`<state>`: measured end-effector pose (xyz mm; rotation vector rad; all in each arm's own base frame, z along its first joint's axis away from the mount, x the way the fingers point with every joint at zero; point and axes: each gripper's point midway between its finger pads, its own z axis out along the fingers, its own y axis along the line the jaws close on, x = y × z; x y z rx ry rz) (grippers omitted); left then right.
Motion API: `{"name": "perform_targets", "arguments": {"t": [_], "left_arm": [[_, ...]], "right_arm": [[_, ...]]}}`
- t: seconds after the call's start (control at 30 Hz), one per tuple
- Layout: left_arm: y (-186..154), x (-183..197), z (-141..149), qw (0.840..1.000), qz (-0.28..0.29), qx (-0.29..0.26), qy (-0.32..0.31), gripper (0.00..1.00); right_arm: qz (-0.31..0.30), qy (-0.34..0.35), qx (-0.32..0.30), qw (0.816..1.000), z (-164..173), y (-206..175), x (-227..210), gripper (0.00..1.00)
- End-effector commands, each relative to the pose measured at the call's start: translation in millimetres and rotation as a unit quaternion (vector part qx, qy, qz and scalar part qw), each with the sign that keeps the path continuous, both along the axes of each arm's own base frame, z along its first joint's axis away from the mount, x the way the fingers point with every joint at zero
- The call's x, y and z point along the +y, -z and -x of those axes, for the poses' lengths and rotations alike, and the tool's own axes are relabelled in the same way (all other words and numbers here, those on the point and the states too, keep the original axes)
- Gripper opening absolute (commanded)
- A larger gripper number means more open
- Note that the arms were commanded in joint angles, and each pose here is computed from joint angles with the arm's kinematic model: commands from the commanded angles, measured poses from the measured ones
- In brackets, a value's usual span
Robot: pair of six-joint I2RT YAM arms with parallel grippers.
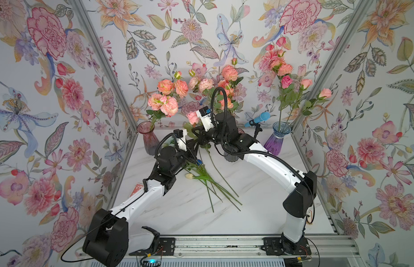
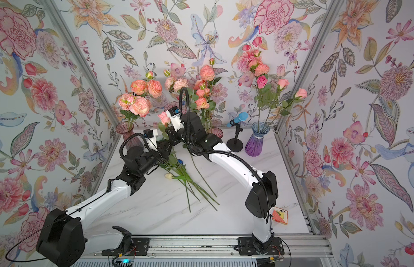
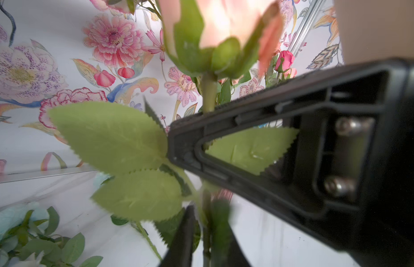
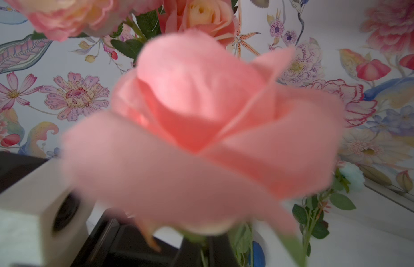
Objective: Place the pink flowers into the vase
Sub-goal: Place the flower in the vase.
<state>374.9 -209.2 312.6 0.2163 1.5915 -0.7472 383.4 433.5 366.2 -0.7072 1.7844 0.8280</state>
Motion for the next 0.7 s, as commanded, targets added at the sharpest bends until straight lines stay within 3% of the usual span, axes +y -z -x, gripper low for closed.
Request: {"name": "perform_targets", "arguments": {"t": [0.0, 0.1, 0.23, 0.33, 0.5, 0.67], "left_arm": [[-9.0, 11.4, 4.0, 0.999, -0.041, -0.007, -0.033, 0.61], [1.3, 27.7, 11.4, 0.995, -0.077, 0.010, -0.064, 0.98], [16.4, 58.8, 23.4, 0.986, -0.117, 0.042, -0.115, 1.00], [24.1, 84.7, 34.8, 0.980, -0.116, 0.059, -0.149, 1.00], [38.7, 134.9, 38.7, 0.971, -0.078, 0.098, -0.205, 1.00], [50.2, 157.3, 36.8, 0.967, -0.046, 0.121, -0.218, 1.00]], "right_arm": [[-0.052, 0.049, -0.043, 0.997, -23.2, -39.1, -19.6, 0.00], [-0.110, 0.082, -0.090, 0.986, -31.7, -67.2, -38.9, 0.00], [-0.211, 0.127, -0.127, 0.961, -43.6, -97.4, -70.9, 0.00], [-0.272, 0.128, -0.150, 0.942, -41.4, -112.2, -78.5, 0.00], [-0.316, 0.112, -0.176, 0.925, -30.1, -131.5, -63.2, 0.00], [-0.362, 0.123, -0.192, 0.904, -24.9, -150.7, -62.9, 0.00]]}}
